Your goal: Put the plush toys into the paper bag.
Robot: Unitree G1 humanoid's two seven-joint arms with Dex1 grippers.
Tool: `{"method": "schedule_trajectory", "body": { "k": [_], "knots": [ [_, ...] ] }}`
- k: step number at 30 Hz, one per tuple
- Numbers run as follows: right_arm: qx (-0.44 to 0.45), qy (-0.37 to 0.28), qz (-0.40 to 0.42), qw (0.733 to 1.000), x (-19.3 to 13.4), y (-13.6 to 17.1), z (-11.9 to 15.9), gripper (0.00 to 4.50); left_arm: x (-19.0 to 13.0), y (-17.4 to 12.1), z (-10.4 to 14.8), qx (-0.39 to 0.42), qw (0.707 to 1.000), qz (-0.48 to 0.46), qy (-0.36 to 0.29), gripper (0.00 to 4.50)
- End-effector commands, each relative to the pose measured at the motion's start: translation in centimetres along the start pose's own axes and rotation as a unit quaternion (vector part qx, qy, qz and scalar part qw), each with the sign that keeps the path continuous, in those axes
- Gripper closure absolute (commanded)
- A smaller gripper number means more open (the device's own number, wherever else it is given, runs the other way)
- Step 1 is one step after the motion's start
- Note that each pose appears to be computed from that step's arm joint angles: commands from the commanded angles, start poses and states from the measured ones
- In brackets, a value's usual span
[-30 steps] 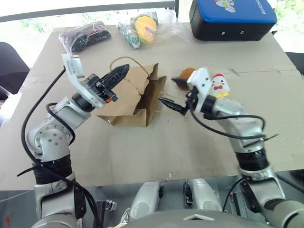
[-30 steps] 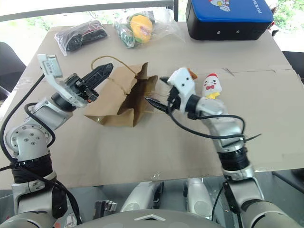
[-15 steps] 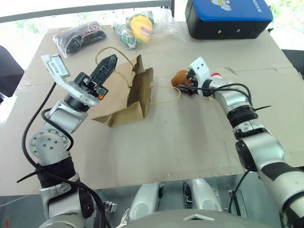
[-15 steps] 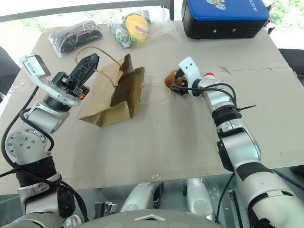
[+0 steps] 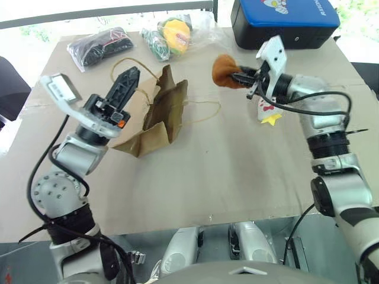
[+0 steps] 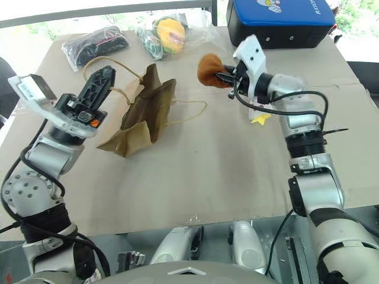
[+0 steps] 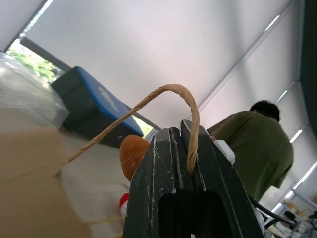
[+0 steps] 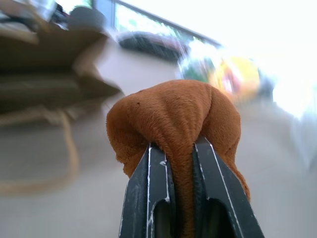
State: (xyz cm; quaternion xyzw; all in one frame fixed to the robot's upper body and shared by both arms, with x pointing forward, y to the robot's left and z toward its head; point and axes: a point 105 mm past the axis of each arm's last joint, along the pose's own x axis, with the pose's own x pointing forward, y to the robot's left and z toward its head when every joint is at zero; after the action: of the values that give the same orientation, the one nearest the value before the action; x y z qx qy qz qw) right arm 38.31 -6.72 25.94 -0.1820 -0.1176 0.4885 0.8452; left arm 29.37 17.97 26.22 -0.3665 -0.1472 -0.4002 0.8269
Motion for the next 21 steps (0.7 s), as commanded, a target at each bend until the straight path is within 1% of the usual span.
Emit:
{"method": "schedule_trajectory", "body": {
  "k": [1, 3, 5, 8, 11, 13, 15, 18, 21],
  "knots": [
    [-0.031, -0.020, 0.020, 0.999, -0.8, 0.9, 3.1, 4.44, 1.6, -2.1, 0.2, -0.003, 0.998, -0.054, -0.007, 4.50],
    [-0.042, -0.017, 0.037, 0.998, -0.9, 1.6, 4.0, 4.44, 2.1, -2.3, 0.1, -0.008, 0.998, -0.067, -0.005, 4.50],
    [-0.051, -0.004, 0.059, 0.997, -0.6, 2.5, 4.1, 4.44, 2.4, -2.3, 0.2, -0.012, 0.997, -0.073, -0.004, 4.50],
    [-0.066, 0.033, 0.116, 0.991, 0.3, 4.9, 2.8, 4.44, 2.6, -2.3, -0.1, -0.017, 0.997, -0.080, 0.001, 4.50],
    [-0.072, 0.057, 0.178, 0.980, 1.3, 7.2, 1.7, 4.44, 2.6, -2.3, -0.9, -0.019, 0.996, -0.082, 0.013, 4.50],
    [-0.075, 0.078, 0.213, 0.971, 1.7, 8.2, 0.9, 4.44, 2.3, -2.0, -1.6, -0.021, 0.997, -0.077, 0.020, 4.50],
    [-0.100, 0.101, 0.233, 0.962, 2.0, 8.4, 0.0, 4.44, 1.7, -1.5, -2.3, -0.020, 0.997, -0.065, 0.025, 4.50],
    [-0.131, 0.108, 0.281, 0.945, 2.8, 9.6, -0.5, 4.44, 0.9, -1.5, -2.5, -0.023, 0.998, -0.053, 0.016, 4.50],
    [-0.130, 0.095, 0.310, 0.937, 4.0, 10.8, -0.2, 4.44, 0.4, -1.5, -2.9, -0.021, 0.999, -0.045, 0.013, 4.50]
  ]
}}
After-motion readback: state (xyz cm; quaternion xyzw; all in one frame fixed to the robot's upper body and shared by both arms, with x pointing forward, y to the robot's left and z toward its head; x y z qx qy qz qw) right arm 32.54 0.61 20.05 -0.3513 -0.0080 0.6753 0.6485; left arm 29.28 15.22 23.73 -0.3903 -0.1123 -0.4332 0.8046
